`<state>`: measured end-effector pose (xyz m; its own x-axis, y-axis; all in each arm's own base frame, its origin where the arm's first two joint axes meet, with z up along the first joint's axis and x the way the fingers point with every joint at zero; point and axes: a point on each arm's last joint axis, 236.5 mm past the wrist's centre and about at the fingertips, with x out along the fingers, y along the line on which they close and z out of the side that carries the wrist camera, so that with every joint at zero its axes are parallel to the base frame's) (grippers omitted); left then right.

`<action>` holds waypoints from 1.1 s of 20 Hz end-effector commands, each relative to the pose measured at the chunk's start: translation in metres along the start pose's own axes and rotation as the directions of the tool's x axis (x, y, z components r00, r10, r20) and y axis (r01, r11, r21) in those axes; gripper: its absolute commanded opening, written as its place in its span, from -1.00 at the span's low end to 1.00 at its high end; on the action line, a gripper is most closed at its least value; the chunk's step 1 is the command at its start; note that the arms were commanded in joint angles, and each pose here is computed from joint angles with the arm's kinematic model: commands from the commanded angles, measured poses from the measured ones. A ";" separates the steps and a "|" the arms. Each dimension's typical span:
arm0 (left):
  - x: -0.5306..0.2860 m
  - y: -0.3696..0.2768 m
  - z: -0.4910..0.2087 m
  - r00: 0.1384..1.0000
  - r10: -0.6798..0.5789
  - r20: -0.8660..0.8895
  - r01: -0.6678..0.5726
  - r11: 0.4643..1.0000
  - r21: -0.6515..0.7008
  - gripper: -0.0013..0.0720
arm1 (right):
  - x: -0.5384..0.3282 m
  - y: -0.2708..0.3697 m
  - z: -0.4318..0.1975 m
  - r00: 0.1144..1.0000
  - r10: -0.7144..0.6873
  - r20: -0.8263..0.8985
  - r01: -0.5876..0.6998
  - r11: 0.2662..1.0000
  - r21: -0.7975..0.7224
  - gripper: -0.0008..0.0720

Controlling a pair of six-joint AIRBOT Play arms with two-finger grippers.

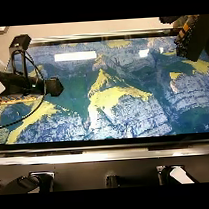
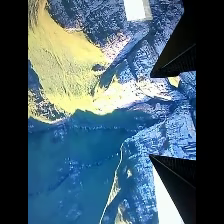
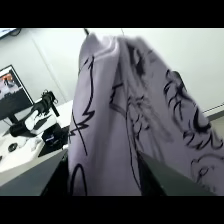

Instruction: Fold the clothes and pants, and hang the long-sleeved shirts on hangers.

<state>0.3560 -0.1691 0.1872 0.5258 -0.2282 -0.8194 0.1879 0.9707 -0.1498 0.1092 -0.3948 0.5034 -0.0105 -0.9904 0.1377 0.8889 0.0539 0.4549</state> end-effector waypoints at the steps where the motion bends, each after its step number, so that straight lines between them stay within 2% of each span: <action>1: 0.000 0.000 0.000 1.000 0.000 0.000 0.000 1.000 -0.001 0.55 | -0.038 -0.020 0.045 0.999 -0.019 0.045 0.017 0.999 0.033 0.36; 4: 0.000 0.000 0.000 1.000 0.000 0.000 0.000 1.000 -0.001 0.55 | -0.078 -0.020 0.090 0.992 0.052 0.114 -0.065 0.992 0.109 0.36; 6: 0.000 0.000 0.000 1.000 0.000 0.000 0.000 1.000 -0.001 0.55 | -0.102 0.014 0.102 0.966 0.231 0.119 -0.253 0.940 0.230 0.36; 7: 0.000 0.000 0.000 1.000 0.000 0.001 0.000 1.000 -0.001 0.55 | -0.115 0.044 0.100 0.926 0.364 0.100 -0.377 0.873 0.310 0.36; 9: 0.000 0.000 0.000 1.000 0.000 0.000 0.000 1.000 -0.001 0.55 | -0.146 0.107 0.079 0.790 0.613 0.024 -0.567 0.715 0.408 0.35; 10: 0.000 0.000 0.000 1.000 0.000 0.001 0.000 1.000 -0.001 0.55 | -0.168 0.139 0.060 0.688 0.725 -0.036 -0.638 0.629 0.444 0.35; 11: 0.000 0.000 0.000 1.000 0.000 0.001 0.000 1.000 -0.001 0.55 | -0.193 0.168 0.038 0.573 0.813 -0.103 -0.700 0.551 0.455 0.34; 13: 0.000 0.000 0.000 1.000 0.000 0.001 0.000 1.000 -0.001 0.55 | -0.262 0.219 -0.021 0.272 0.924 -0.269 -0.802 0.372 0.467 0.32; 15: 0.000 0.000 0.000 1.000 0.000 0.001 0.000 1.000 -0.001 0.55 | -0.341 0.246 -0.094 -0.024 0.886 -0.462 -0.847 0.227 0.480 0.31; 16: 0.000 0.000 0.000 1.000 0.000 0.001 0.000 1.000 -0.001 0.55 | -0.382 0.248 -0.134 -0.162 0.812 -0.561 -0.869 0.152 0.471 0.31; 18: 0.000 0.000 0.000 1.000 0.000 0.000 0.000 1.000 -0.001 0.55 | -0.454 0.231 -0.207 -0.373 0.586 -0.719 -0.874 0.038 0.484 0.30; 20: 0.000 0.000 0.000 1.000 0.000 0.000 0.000 1.000 -0.001 0.55 | -0.512 0.195 -0.268 -0.495 0.304 -0.814 -0.862 -0.054 0.504 0.30; 21: 0.000 0.000 0.000 1.000 0.000 0.001 0.000 1.000 -0.001 0.55 | -0.532 0.172 -0.297 -0.516 0.157 -0.842 -0.856 -0.085 0.509 0.30; 22: 0.000 0.000 0.000 1.000 0.000 0.000 0.000 1.000 -0.001 0.55 | -0.547 0.151 -0.319 -0.521 0.036 -0.853 -0.851 -0.104 0.515 0.13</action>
<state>0.3560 -0.1691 0.1871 0.5258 -0.2282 -0.8194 0.1879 0.9707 -0.1498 0.4290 0.0494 0.3177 0.7854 0.3112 -0.5350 -0.1434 0.9324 0.3318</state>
